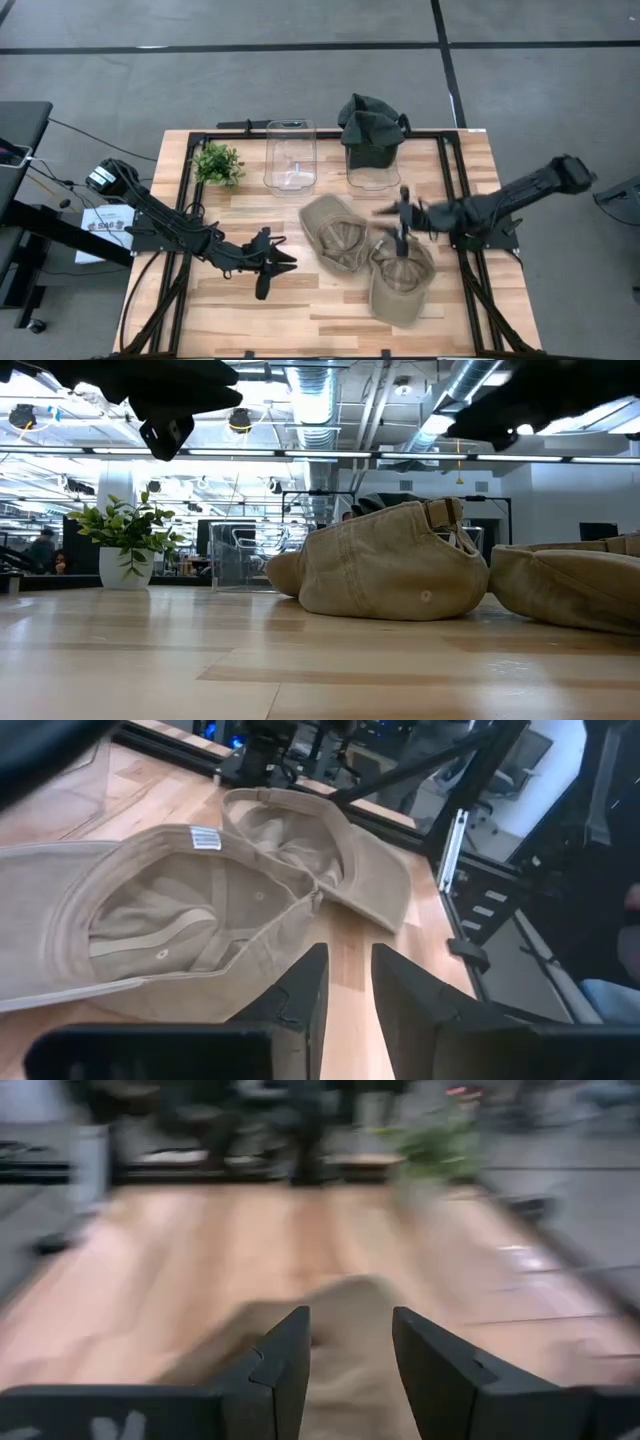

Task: Pick & Place hat
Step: Put the left brown cap into the left transparent bin

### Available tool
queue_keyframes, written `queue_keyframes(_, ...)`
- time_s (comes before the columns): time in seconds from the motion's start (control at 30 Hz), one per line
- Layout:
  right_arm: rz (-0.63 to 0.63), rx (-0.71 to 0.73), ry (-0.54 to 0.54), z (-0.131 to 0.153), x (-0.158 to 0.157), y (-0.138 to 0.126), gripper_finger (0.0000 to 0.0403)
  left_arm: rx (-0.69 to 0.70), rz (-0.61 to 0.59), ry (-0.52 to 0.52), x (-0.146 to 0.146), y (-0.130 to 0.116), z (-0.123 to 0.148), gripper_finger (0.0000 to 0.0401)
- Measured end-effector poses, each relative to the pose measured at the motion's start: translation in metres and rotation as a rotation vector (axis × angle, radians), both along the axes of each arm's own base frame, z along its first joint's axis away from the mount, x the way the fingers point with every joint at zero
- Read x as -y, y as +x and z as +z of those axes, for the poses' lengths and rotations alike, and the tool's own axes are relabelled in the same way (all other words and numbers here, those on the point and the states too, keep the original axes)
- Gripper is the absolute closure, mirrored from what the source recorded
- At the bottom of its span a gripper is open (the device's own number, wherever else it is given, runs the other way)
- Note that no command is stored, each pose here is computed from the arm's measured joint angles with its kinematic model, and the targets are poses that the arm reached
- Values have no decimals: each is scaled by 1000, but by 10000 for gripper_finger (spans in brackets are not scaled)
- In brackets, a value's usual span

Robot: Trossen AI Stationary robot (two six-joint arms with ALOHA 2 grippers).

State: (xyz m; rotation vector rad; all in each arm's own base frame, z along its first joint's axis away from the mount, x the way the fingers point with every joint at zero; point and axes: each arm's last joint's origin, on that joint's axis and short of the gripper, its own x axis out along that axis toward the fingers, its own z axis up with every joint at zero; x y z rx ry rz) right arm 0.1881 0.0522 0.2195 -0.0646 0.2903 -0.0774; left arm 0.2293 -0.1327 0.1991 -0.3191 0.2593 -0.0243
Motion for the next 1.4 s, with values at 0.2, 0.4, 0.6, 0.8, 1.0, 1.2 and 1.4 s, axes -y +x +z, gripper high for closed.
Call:
queue_keyframes(0.2, 16, -14, 31, -27, -45, -4, 274, 26, -44, -1, 6, 10, -9, 324)
queue_keyframes(0.4, 21, 39, 3, -42, -77, -1, 285, -20, -166, 129, 12, 36, -26, 324)
queue_keyframes(0.6, 50, 41, -2, -43, -88, 2, 284, -78, -144, 360, 2, 48, -49, 324)
queue_keyframes(0.8, 115, 34, 9, -39, -94, -4, 284, -142, -171, 539, 1, 47, -60, 324)
queue_keyframes(1.0, 160, 40, 22, -36, -99, -10, 285, -164, -164, 593, 0, 46, -62, 324)
queue_keyframes(1.2, 180, 38, 47, -37, -104, -14, 285, -174, -237, 505, -1, 48, -65, 325)
queue_keyframes(1.4, 188, 38, 47, -37, -105, -15, 285, -226, -131, 543, -12, 57, -77, 336)
